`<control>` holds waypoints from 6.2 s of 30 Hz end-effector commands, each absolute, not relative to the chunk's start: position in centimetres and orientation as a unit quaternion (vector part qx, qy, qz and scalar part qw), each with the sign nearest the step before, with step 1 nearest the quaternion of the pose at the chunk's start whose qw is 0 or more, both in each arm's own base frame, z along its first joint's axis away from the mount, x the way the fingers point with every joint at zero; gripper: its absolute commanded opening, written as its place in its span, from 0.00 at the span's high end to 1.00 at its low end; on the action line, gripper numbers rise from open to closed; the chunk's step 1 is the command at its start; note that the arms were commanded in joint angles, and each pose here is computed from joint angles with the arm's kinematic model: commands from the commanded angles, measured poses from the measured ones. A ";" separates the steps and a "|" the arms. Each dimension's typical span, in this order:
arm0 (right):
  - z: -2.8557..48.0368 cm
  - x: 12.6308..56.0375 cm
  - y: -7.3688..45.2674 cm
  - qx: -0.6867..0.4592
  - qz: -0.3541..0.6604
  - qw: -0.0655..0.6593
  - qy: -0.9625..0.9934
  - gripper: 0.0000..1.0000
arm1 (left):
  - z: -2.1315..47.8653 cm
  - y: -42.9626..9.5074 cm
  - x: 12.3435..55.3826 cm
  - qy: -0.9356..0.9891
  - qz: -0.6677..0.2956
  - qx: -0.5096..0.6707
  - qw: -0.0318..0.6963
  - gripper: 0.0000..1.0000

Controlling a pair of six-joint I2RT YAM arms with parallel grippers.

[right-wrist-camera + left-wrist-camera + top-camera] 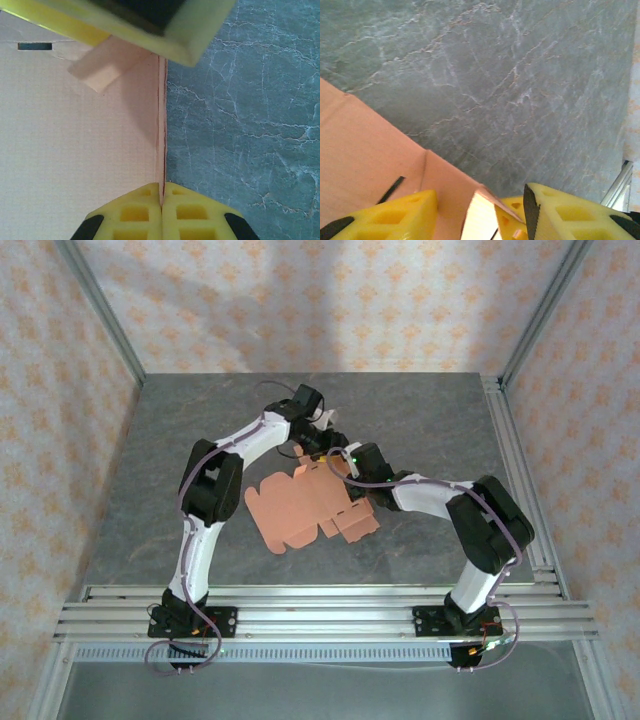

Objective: Fold the paper box

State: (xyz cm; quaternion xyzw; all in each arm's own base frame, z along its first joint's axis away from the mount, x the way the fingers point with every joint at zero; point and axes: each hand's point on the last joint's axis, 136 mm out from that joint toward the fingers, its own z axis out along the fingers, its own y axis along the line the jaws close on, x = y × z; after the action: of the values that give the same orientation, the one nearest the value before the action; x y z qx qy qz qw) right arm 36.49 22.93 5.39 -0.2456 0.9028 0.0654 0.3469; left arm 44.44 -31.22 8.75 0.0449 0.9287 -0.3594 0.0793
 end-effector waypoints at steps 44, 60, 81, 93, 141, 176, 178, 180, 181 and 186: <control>4.9 37.6 22.1 -0.172 0.068 0.311 0.932 0.90 | 19.1 -18.7 45.9 0.900 -0.254 -0.104 0.337 0.07; 5.2 35.9 20.3 -0.119 0.132 0.312 0.933 0.56 | 14.7 -14.2 43.5 0.916 -0.208 -0.122 0.320 0.02; 3.5 36.2 21.3 -0.143 0.152 0.295 0.932 0.85 | 13.1 -13.5 43.5 0.917 -0.222 -0.135 0.302 0.00; 5.3 36.4 21.6 -0.140 0.175 0.339 0.914 0.78 | 12.7 -13.6 43.8 0.918 -0.225 -0.135 0.298 0.00; 12.7 40.4 22.9 -0.372 -0.334 0.417 0.759 1.00 | 12.5 -6.3 45.3 0.882 -0.233 -0.245 0.329 0.00; 12.4 39.4 27.6 -0.464 -0.448 0.512 0.568 1.00 | 9.8 -8.4 53.8 0.919 -0.248 -0.083 0.296 0.19; 12.5 39.2 27.7 -0.465 -0.441 0.515 0.569 1.00 | 9.1 -8.7 54.6 0.923 -0.248 -0.062 0.286 0.26; 12.4 39.1 27.7 -0.467 -0.437 0.515 0.571 1.00 | 8.8 -9.1 55.6 0.927 -0.252 -0.039 0.277 0.30; 12.4 39.1 27.7 -0.466 -0.436 0.516 0.572 1.00 | 8.7 -9.6 55.9 0.927 -0.260 -0.025 0.269 0.34; 12.1 39.0 27.8 -0.467 -0.430 0.514 0.577 1.00 | 8.2 -13.0 55.6 0.920 -0.328 0.045 0.212 0.41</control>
State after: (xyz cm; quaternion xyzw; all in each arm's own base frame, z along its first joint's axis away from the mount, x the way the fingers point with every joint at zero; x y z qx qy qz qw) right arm 39.48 27.45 11.50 -0.4727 0.5719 -0.4469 0.4998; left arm 57.95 -10.61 7.45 -0.0181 0.9237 -0.2785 0.2626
